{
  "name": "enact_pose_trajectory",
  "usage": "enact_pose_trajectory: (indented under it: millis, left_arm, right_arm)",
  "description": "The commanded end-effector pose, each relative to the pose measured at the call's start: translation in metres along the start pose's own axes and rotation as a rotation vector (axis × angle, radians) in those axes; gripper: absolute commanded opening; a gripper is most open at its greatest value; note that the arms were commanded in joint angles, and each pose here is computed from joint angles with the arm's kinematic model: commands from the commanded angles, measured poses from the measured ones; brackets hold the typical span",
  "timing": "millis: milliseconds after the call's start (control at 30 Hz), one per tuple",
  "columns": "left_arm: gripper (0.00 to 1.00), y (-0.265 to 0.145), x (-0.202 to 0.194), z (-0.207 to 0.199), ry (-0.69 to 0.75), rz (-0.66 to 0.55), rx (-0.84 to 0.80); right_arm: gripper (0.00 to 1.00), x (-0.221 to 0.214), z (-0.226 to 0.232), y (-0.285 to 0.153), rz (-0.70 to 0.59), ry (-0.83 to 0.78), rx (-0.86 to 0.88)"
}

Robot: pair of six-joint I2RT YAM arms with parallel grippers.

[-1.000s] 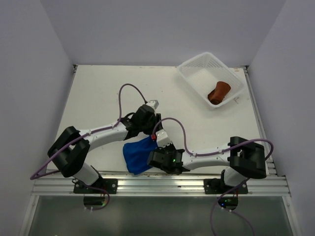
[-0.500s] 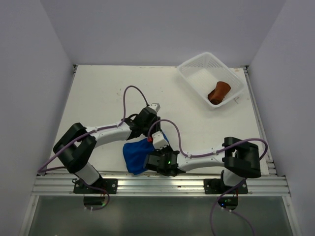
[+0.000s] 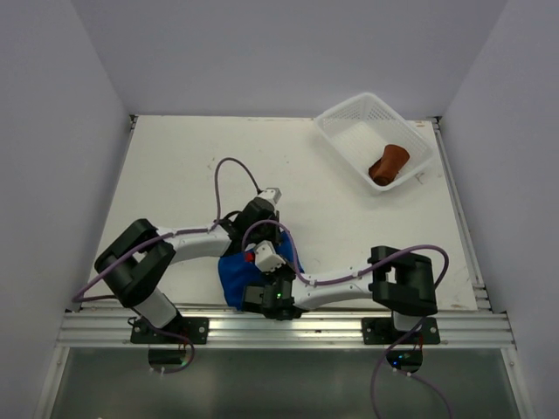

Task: Roll the towels
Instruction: Roll the towel

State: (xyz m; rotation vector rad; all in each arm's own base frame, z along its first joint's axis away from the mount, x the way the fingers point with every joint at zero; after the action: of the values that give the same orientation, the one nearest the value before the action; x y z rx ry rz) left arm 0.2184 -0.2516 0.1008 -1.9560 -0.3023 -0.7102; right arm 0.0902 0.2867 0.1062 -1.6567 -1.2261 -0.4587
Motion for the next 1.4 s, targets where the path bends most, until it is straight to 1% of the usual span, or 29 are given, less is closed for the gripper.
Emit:
enact_pose_trajectory:
  millis: [0,100,233,333,500,633,700,800,967,1100,1233,1300,1367]
  left_arm:
    - [0.0,-0.004,0.012,0.002,-0.058,-0.185,-0.075]
    - [0.0,-0.007,0.02,0.004,-0.076,-0.259,-0.099]
    - [0.0,-0.006,0.033,0.005,-0.06,-0.312,-0.11]
    - [0.0,-0.003,0.046,0.004,-0.052,-0.356,-0.124]
    - [0.0,0.005,0.056,0.0,-0.042,-0.401,-0.146]
    - [0.0,0.012,0.051,0.002,-0.058,-0.39,-0.165]
    - [0.0,0.012,0.048,0.001,-0.078,-0.402,-0.178]
    - [0.0,0.011,0.036,0.007,-0.112,-0.387,-0.174]
    - [0.0,-0.001,0.027,0.006,-0.139,-0.391,-0.195]
    - [0.0,-0.006,0.009,0.014,-0.166,-0.381,-0.158]
    - [0.0,0.0,-0.004,0.02,-0.164,-0.351,-0.128]
    - [0.0,0.002,-0.004,0.022,-0.155,-0.354,-0.121]
    - [0.0,0.007,-0.005,0.023,-0.14,-0.344,-0.113]
  right_arm:
    - [0.0,0.009,-0.002,-0.005,-0.047,-0.049,-0.045]
    - [0.0,0.013,-0.001,-0.006,-0.048,-0.089,-0.039]
    - [0.0,0.02,0.0,-0.004,-0.057,-0.153,-0.049]
    - [0.0,0.013,0.005,0.006,-0.035,-0.2,-0.027]
    - [0.0,0.003,0.006,0.016,-0.015,-0.273,-0.055]
    - [0.0,-0.007,0.002,0.021,0.015,-0.342,-0.078]
    - [0.0,-0.01,0.0,0.021,0.031,-0.358,-0.073]
    - [0.0,-0.017,-0.005,0.022,0.062,-0.373,-0.06]
    - [0.0,-0.027,-0.007,0.024,0.095,-0.401,-0.036]
    - [0.0,-0.029,-0.005,0.025,0.108,-0.421,-0.025]
    - [0.0,-0.027,-0.002,0.023,0.115,-0.413,0.031]
    - [0.0,-0.029,-0.004,0.022,0.12,-0.416,0.059]
    - [0.02,-0.023,-0.007,0.018,0.098,-0.373,0.084]
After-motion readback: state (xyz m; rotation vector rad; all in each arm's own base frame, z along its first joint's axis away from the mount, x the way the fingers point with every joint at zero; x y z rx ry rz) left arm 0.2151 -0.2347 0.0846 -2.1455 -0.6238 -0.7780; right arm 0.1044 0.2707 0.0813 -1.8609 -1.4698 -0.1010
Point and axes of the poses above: each gripper's point midway between its finger pads, its own y axis out along the fingers, its own z axis along the line the jaws close on, x = y × z, the point moved 9 cm from there along -y, back along the fingers, and after that the axes turned 6 degrees about y, right-handed, at the moved point
